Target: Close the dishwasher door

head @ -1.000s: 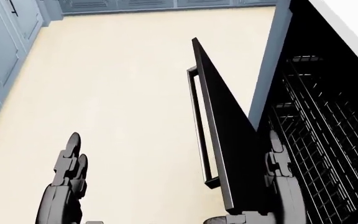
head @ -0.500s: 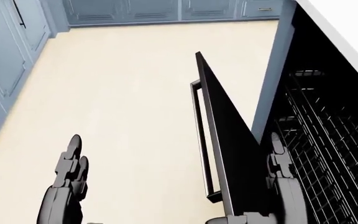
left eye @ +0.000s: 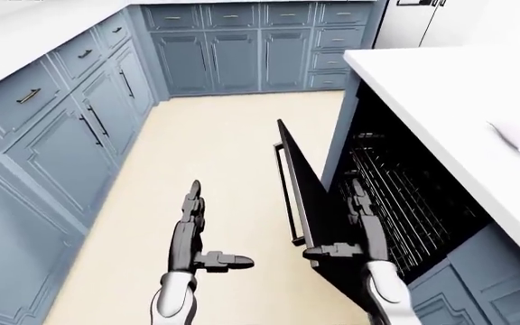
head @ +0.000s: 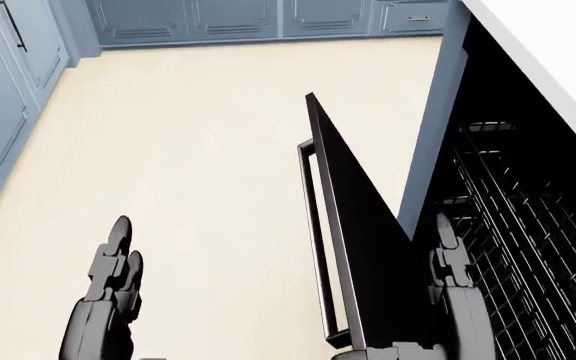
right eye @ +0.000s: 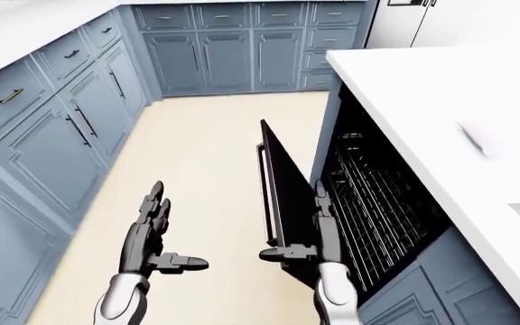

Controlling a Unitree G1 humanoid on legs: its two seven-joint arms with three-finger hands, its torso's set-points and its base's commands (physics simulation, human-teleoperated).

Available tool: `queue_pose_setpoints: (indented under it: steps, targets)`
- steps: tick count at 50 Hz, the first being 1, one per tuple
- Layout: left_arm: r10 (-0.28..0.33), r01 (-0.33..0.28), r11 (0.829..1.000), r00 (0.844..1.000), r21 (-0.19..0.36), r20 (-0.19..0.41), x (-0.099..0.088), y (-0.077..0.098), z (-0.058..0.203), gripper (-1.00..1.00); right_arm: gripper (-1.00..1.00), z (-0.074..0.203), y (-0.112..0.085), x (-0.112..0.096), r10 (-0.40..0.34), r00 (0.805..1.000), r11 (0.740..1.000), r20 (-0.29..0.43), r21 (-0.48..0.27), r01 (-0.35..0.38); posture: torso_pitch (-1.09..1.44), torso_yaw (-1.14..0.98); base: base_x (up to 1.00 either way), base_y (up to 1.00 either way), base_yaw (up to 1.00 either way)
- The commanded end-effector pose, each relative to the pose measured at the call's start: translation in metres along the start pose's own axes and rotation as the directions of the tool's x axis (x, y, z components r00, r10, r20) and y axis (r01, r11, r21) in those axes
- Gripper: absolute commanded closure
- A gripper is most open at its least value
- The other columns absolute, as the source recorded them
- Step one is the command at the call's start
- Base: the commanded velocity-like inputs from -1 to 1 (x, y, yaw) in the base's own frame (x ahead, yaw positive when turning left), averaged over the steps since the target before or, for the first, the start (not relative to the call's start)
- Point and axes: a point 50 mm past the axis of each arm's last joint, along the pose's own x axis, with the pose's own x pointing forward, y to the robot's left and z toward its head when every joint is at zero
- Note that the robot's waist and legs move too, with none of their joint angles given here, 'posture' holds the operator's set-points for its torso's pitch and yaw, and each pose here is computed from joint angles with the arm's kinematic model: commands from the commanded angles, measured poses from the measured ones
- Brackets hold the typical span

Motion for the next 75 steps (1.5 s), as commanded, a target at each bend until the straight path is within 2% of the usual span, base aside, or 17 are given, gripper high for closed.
queue_pose_setpoints:
  steps: [1, 30, 36, 47, 54, 65, 75]
  targets:
    - [0.015, -0.016, 1.000, 0.995, 0.008, 0.100, 0.003, 0.003, 0.019, -1.00, -1.00, 0.021, 0.005, 0.002, 0.021, 0.994, 1.000, 0.106, 0.009, -0.022, 0.00, 0.00, 0.10, 0.00, 0.00]
    - [0.019, -0.020, 1.000, 0.995, 0.007, 0.102, 0.003, 0.005, 0.020, -1.00, -1.00, 0.025, 0.006, -0.001, 0.023, 0.992, 1.000, 0.125, 0.006, -0.024, 0.00, 0.00, 0.04, 0.00, 0.00]
    - [0.026, -0.026, 1.000, 0.994, 0.006, 0.102, 0.005, 0.007, 0.020, -1.00, -1.00, 0.028, 0.014, 0.001, 0.036, 0.991, 0.999, 0.130, -0.001, -0.036, 0.00, 0.00, 0.00, 0.00, 0.00]
    - [0.030, -0.030, 1.000, 0.995, 0.004, 0.099, 0.006, 0.009, 0.020, -1.00, -1.00, 0.039, 0.041, 0.018, 0.088, 0.988, 0.996, 0.124, -0.019, -0.086, 0.00, 0.00, 0.00, 0.00, 0.00]
    - [0.040, -0.041, 0.999, 0.994, 0.002, 0.097, 0.007, 0.012, 0.022, -1.00, -1.00, 0.040, 0.076, 0.033, 0.165, 0.981, 0.986, 0.099, -0.032, -0.163, 0.00, 0.00, 0.00, 0.00, 0.00]
    - [0.043, -0.043, 0.999, 0.994, -0.001, 0.100, 0.007, 0.013, 0.023, -1.00, -1.00, 0.021, 0.117, 0.048, 0.272, 0.961, 0.962, 0.049, -0.034, -0.271, 0.00, 0.00, 0.00, 0.00, 0.00]
    - [0.043, -0.043, 0.999, 0.994, 0.001, 0.100, 0.007, 0.013, 0.023, -1.00, -1.00, -0.008, 0.137, 0.063, 0.333, 0.943, 0.943, -0.017, -0.017, -0.333, 0.00, 0.00, 0.00, 0.00, 0.00]
